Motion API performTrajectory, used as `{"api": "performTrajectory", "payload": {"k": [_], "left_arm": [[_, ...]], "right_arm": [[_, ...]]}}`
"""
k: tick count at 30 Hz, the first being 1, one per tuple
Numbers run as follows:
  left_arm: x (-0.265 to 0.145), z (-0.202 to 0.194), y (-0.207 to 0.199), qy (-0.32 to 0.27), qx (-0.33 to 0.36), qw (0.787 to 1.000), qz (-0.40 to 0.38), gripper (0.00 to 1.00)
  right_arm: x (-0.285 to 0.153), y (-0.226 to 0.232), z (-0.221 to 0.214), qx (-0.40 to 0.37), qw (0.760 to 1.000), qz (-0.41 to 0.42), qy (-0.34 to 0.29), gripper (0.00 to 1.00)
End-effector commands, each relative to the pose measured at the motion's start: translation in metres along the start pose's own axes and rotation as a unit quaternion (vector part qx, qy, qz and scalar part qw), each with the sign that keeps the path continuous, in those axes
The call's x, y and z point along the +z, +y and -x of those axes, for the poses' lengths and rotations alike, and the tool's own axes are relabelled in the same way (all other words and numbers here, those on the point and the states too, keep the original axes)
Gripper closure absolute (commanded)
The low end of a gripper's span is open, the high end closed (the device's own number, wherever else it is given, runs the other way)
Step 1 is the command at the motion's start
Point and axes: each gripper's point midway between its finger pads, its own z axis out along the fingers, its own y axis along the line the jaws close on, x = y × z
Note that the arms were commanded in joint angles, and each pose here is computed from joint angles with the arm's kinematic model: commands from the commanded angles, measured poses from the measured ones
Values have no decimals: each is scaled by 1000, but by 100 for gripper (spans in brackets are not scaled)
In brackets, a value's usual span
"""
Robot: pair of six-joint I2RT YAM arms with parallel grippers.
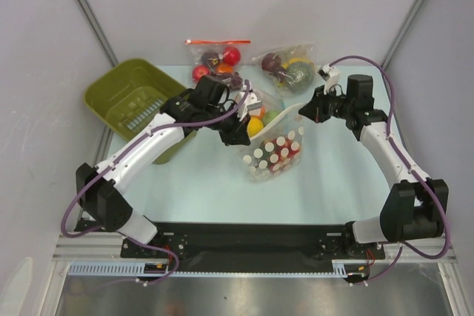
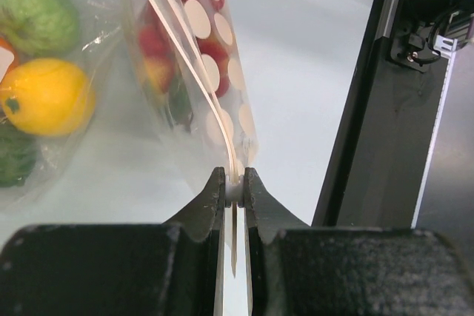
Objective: Open the zip-top bag and remove the fake food
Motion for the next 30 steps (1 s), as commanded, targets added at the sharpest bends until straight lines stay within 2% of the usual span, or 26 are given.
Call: {"api": "performTrajectory", "payload": {"k": [1, 13, 18, 22, 23, 24, 26, 28, 29, 30], "left_arm": [[-17, -3, -6, -8, 0, 1000, 19, 100], [-33, -22, -8, -10, -10, 998, 58, 100], [-38, -11, -5, -36, -11, 996, 78, 100], [-43, 10, 2, -78, -15, 991, 107, 100], [-44, 16, 6, -91, -16, 988, 122, 100], [-43, 19, 7, -94, -14, 987, 130, 100], [-43, 24, 10, -102, -10, 984, 148, 100], [-42, 29, 11, -107, -7, 982, 157, 100], [-39, 29, 11, -105, -6, 982, 157, 100], [-39, 31, 13, -106, -5, 980, 166, 100]], "right_arm": [[-4, -21, 35, -38, 997, -47, -39, 100], [0, -36, 44, -33, 996, -71, -46, 100], [-2, -41, 51, -25, 994, -90, -51, 100], [-9, -47, 57, -4, 991, -123, -56, 99], [-9, -45, 56, 22, 990, -125, -55, 92], [-12, -44, 57, 34, 990, -128, -50, 74], [-15, -39, 55, 69, 988, -131, -42, 55], [-20, -35, 55, 91, 985, -138, -41, 48], [-23, -33, 53, 106, 983, -143, -36, 40], [-24, -27, 54, 125, 981, -142, -38, 38]]}}
